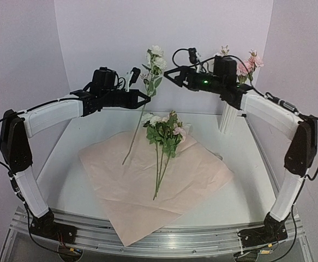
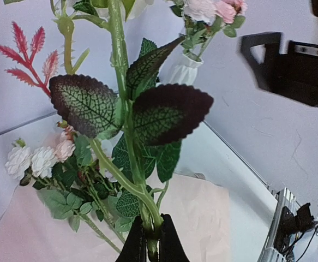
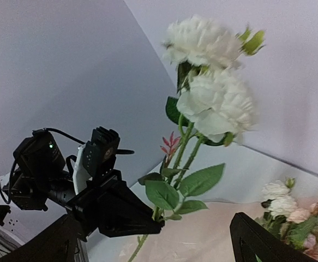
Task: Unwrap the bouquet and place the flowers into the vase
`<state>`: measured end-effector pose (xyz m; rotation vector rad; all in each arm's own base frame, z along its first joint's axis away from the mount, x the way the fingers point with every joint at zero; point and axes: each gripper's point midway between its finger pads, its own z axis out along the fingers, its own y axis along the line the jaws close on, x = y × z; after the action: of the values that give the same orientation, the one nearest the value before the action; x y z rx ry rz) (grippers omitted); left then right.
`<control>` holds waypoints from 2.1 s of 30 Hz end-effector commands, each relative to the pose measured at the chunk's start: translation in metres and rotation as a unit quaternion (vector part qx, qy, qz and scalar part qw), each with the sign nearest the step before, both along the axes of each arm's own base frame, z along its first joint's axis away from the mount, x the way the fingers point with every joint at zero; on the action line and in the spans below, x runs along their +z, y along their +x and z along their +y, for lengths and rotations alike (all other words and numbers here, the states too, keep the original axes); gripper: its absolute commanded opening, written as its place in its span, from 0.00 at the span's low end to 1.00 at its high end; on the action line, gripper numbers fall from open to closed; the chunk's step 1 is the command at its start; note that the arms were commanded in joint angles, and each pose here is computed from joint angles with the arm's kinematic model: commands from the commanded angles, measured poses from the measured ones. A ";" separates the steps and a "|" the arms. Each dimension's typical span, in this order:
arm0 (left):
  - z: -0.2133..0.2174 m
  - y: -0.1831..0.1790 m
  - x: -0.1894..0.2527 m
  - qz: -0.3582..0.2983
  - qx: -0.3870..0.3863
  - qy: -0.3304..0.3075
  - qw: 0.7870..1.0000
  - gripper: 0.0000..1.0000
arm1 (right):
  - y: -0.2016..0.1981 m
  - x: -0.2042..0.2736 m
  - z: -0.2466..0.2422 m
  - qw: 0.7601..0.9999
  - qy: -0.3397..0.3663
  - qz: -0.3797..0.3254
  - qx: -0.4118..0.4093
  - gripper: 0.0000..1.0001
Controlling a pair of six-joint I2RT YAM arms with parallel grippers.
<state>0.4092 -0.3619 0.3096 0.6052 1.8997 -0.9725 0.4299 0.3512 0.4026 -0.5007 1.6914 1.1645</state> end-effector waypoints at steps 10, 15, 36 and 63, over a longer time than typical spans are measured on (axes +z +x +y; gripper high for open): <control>-0.022 -0.049 0.055 -0.134 -0.118 -0.049 0.983 0.00 | -0.002 0.004 0.072 0.993 0.071 0.021 0.092 0.64; -0.025 -0.051 0.058 -0.141 -0.127 -0.053 0.980 0.00 | 0.002 -0.001 0.077 0.991 0.077 0.038 0.100 0.02; -0.001 -0.051 0.041 -0.176 -0.083 -0.012 0.981 1.00 | 0.043 0.195 -0.171 0.830 -0.230 -0.337 -0.380 0.00; 0.003 -0.044 0.020 -0.154 -0.070 0.017 0.985 1.00 | 0.117 0.164 -0.286 0.805 -0.200 -0.288 -0.478 0.00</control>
<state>0.3677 -0.3644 0.3137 0.8648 1.6604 -0.9017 0.5722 0.0658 0.4845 -0.2067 1.5510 -0.1588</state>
